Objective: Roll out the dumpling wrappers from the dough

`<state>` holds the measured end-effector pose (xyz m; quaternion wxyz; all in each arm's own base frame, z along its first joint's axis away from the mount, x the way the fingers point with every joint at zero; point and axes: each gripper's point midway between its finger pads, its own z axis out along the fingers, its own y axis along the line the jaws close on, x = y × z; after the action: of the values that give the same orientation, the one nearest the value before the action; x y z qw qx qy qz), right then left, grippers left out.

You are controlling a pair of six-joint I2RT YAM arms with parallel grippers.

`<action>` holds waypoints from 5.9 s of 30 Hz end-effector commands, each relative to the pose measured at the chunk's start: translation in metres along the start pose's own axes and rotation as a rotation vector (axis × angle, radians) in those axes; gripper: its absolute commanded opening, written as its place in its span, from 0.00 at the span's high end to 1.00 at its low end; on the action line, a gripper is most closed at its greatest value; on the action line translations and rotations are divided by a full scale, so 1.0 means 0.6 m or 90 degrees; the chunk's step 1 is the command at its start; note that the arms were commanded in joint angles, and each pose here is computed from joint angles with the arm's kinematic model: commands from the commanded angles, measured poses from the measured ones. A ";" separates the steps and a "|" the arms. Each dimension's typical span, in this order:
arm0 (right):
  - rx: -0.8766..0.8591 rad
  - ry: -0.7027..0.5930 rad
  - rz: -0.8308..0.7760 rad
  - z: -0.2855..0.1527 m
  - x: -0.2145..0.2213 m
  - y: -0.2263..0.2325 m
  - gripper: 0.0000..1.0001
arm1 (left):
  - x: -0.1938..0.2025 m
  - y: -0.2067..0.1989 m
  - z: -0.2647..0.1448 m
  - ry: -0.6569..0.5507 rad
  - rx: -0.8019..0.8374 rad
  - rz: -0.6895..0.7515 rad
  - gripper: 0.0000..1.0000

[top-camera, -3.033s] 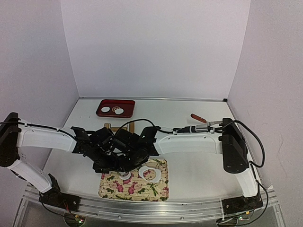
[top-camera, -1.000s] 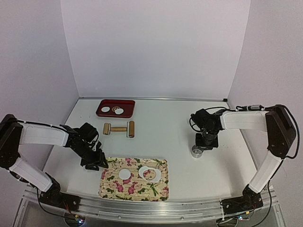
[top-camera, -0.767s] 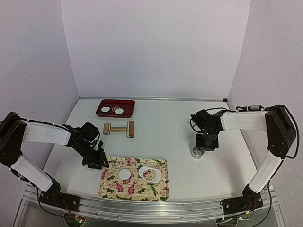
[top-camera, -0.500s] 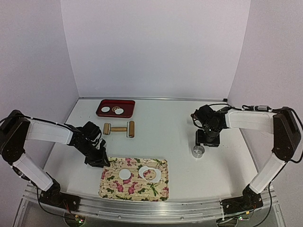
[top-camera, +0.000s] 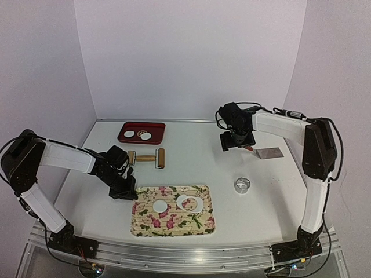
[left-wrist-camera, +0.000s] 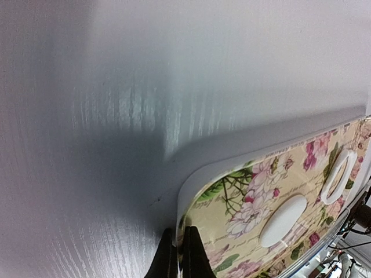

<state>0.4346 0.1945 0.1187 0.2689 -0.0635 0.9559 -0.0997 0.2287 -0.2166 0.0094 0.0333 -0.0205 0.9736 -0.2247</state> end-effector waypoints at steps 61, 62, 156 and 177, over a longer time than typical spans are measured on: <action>-0.284 -0.376 -0.265 -0.413 -0.105 0.069 1.00 | -0.144 -0.289 -0.248 -0.171 0.373 -0.039 0.26; -0.299 -0.389 -0.289 -0.428 -0.098 0.088 1.00 | -0.142 -0.298 -0.251 -0.161 0.398 -0.043 0.25; -0.868 0.157 0.347 -0.442 0.021 0.409 0.36 | -0.219 -0.128 -0.409 -0.757 0.569 -0.284 1.00; -0.942 0.188 0.375 -0.452 0.017 0.430 0.54 | -0.229 -0.116 -0.407 -0.832 0.454 -0.225 1.00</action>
<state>0.2675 0.4780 0.2578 0.0412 0.0587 0.8066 0.5867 0.3496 -0.1697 0.2428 0.5331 -0.2996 0.6270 -0.4825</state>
